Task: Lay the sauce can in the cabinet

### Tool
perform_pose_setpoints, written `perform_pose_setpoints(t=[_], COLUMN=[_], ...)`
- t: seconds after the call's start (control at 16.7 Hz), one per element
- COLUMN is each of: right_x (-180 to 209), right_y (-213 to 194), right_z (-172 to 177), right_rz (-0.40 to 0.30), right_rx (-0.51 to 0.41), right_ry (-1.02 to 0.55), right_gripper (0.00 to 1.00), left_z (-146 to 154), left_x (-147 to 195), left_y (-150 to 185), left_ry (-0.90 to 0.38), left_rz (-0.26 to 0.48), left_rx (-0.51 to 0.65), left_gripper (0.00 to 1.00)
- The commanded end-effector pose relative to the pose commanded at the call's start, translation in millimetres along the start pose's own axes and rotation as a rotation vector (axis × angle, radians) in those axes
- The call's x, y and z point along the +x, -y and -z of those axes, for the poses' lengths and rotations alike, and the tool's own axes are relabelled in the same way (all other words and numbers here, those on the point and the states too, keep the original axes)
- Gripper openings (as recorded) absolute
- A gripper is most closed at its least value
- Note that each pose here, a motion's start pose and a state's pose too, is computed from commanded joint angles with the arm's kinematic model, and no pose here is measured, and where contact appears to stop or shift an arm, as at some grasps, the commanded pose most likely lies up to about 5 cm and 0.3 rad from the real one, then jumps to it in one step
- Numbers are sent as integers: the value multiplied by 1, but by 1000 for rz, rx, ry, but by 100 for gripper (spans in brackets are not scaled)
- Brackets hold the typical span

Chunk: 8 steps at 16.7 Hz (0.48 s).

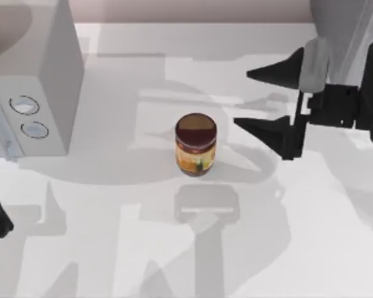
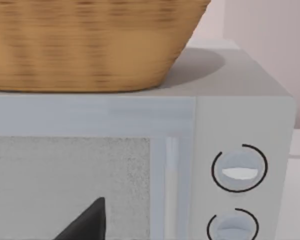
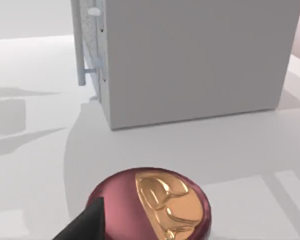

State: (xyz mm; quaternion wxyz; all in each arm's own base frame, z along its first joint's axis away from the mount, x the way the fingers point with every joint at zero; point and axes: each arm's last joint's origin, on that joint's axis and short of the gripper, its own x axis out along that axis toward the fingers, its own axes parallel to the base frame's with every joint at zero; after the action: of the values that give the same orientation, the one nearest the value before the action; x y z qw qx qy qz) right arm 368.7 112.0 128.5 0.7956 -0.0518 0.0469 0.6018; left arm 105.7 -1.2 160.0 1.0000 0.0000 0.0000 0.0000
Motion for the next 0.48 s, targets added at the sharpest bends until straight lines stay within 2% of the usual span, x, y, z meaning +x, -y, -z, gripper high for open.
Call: perform_pose_setpoints(t=[0.48], right_x=[44], right_y=[15], right_z=[85], right_rz=[-233], right_rx=[-5], right_ry=[35], right_gripper=[100], left_z=[0], left_x=[0], left_y=[0], left_ry=[0], left_rz=[0], left_rx=[0], left_gripper=[100])
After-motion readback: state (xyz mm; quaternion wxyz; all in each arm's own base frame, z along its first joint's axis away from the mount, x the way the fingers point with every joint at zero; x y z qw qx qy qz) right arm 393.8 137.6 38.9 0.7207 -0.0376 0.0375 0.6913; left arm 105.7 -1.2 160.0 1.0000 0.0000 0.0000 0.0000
